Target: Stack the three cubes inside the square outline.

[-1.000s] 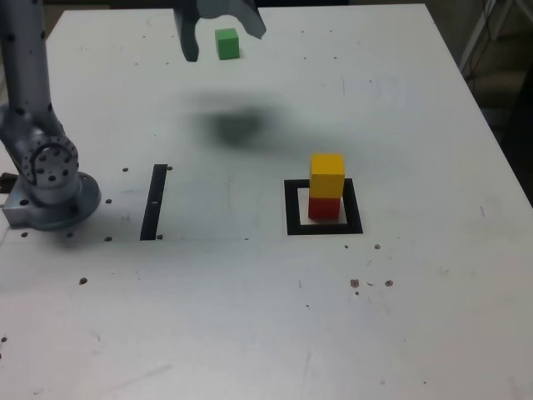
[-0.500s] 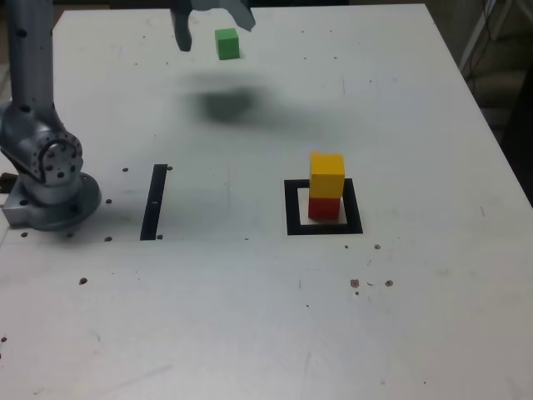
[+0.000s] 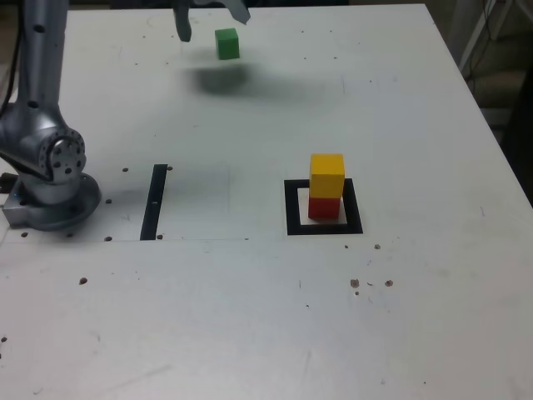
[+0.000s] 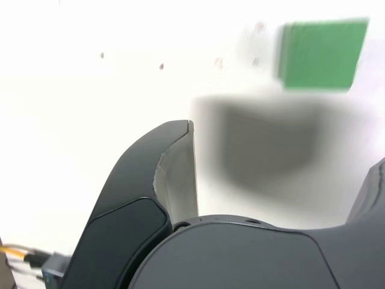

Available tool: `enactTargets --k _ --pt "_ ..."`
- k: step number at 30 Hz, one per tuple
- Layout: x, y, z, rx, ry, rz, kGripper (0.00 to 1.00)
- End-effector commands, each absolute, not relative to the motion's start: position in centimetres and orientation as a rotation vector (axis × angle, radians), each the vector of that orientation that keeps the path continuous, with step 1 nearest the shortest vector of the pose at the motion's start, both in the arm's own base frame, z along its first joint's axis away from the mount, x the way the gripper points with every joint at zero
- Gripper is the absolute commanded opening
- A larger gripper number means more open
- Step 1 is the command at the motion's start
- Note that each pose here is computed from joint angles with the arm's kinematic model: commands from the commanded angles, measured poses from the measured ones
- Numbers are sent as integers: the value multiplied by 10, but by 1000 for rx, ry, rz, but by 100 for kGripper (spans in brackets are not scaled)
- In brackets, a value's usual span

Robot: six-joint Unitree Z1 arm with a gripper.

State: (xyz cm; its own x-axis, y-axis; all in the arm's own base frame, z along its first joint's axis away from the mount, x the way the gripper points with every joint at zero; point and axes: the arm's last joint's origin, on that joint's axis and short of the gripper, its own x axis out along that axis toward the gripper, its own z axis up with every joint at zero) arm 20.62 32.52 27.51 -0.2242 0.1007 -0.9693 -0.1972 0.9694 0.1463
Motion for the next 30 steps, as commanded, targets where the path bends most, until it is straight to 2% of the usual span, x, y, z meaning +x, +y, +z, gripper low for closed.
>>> enactTargets --k 1,19,30 --pt "207 334 271 -67 1779 270 99" --pt "222 378 242 -62 1787 235 98" --pt "232 392 227 -84 1805 198 92"
